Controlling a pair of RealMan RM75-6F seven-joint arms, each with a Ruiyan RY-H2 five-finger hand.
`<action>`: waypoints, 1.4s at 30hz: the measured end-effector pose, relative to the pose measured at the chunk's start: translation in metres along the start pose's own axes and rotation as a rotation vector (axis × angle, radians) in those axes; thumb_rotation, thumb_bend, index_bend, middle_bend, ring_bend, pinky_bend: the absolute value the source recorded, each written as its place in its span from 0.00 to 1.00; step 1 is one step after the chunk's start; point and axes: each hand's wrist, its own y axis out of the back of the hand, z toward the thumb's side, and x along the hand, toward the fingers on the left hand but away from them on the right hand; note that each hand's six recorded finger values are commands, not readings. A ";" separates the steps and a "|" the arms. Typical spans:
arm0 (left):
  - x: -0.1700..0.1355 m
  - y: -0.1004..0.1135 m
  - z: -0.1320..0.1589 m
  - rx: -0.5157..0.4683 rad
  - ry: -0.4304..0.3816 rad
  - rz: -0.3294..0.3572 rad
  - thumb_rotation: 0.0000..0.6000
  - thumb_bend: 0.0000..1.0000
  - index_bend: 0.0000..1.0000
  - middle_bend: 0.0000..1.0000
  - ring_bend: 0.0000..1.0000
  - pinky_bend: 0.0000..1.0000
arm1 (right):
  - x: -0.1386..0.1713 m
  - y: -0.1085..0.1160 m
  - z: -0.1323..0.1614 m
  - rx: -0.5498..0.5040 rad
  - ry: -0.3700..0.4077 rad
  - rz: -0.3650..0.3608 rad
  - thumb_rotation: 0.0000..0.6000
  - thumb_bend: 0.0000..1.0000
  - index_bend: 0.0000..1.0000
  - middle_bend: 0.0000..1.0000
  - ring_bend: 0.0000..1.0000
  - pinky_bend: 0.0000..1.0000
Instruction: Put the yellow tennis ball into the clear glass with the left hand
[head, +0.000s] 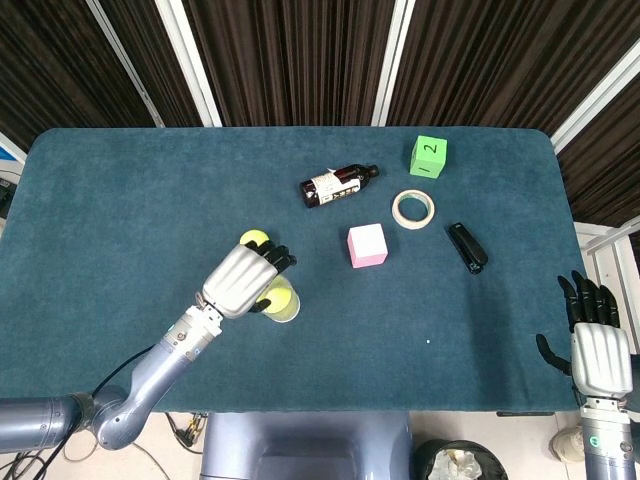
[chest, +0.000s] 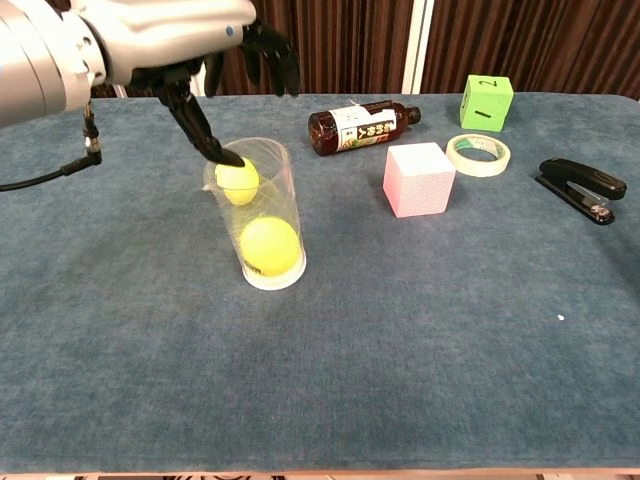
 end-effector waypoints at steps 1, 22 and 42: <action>0.001 0.002 -0.002 0.003 0.013 0.019 1.00 0.11 0.31 0.29 0.26 0.46 | 0.000 0.000 0.000 0.000 0.000 -0.001 1.00 0.35 0.09 0.00 0.00 0.00; 0.033 -0.034 -0.093 0.012 0.300 -0.053 1.00 0.04 0.22 0.11 0.07 0.27 | -0.001 -0.003 -0.002 0.018 -0.012 0.001 1.00 0.35 0.09 0.00 0.00 0.00; 0.052 -0.105 -0.094 0.060 0.291 -0.213 1.00 0.08 0.23 0.16 0.11 0.26 | -0.002 -0.002 -0.005 0.027 -0.029 -0.004 1.00 0.35 0.09 0.00 0.00 0.00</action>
